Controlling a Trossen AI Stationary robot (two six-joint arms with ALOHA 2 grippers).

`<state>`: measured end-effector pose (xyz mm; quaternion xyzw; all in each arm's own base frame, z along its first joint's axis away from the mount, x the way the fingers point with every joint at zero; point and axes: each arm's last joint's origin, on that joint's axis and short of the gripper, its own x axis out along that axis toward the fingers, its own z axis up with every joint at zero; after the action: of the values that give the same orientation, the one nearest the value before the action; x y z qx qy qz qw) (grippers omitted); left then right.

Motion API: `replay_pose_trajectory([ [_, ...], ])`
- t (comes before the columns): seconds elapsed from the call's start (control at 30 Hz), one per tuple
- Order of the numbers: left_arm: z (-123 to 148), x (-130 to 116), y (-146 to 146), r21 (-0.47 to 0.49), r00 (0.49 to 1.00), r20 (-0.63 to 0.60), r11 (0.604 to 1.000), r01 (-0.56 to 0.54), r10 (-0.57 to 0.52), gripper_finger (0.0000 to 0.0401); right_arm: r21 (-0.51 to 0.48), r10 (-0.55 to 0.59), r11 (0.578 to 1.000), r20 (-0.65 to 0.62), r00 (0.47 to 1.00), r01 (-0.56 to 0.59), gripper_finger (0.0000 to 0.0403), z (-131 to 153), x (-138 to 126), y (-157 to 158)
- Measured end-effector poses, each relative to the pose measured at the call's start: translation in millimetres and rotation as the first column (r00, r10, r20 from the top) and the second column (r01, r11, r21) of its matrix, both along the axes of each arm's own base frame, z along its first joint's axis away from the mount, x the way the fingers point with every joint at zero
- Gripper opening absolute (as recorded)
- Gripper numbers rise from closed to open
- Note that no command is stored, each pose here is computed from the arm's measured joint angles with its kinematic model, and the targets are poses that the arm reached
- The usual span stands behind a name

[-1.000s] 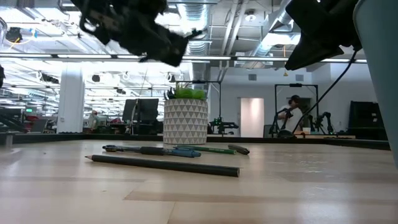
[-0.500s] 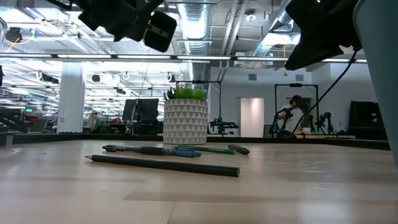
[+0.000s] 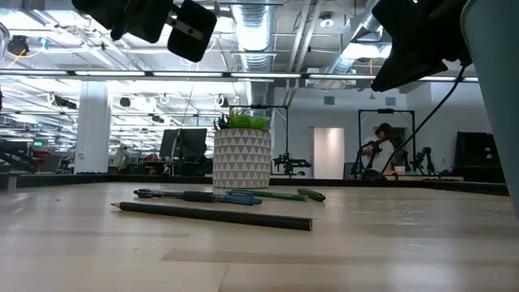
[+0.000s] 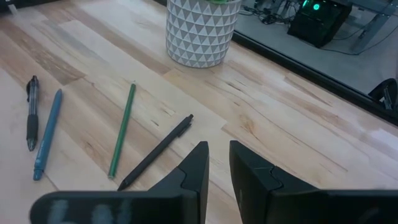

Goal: Sort pens & pencils
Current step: Put the middle black pen into the transparent bin

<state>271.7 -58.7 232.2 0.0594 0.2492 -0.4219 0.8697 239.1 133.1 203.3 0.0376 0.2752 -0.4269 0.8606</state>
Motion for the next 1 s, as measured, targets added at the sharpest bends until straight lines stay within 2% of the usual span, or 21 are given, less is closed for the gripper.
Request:
replay_pose_trajectory([
  [0.17,13,-15,1,0.037,0.999,-0.005,0.999,-0.037,0.037,0.0021,0.002,0.000,1.000,0.003,1.000,0.000,0.0087,0,0,0],
  [0.33,36,-42,2,0.035,0.997,0.030,0.997,-0.072,0.071,0.0021,0.005,0.000,1.000,0.008,1.000,0.000,0.0087,0,1,0],
  [0.47,48,-63,-1,0.069,0.986,0.013,0.984,-0.165,0.165,0.0021,0.009,0.000,1.000,0.013,1.000,0.000,0.0087,0,1,1],
  [0.57,51,-75,-6,0.087,0.976,-0.012,0.973,-0.214,0.215,0.0021,0.011,0.002,1.000,0.016,1.000,-0.003,0.0087,0,1,2],
  [1.0,45,-100,-47,0.158,0.952,-0.114,0.952,-0.264,0.283,0.0021,0.029,0.002,1.000,0.008,1.000,-0.002,0.0087,0,1,2],
])
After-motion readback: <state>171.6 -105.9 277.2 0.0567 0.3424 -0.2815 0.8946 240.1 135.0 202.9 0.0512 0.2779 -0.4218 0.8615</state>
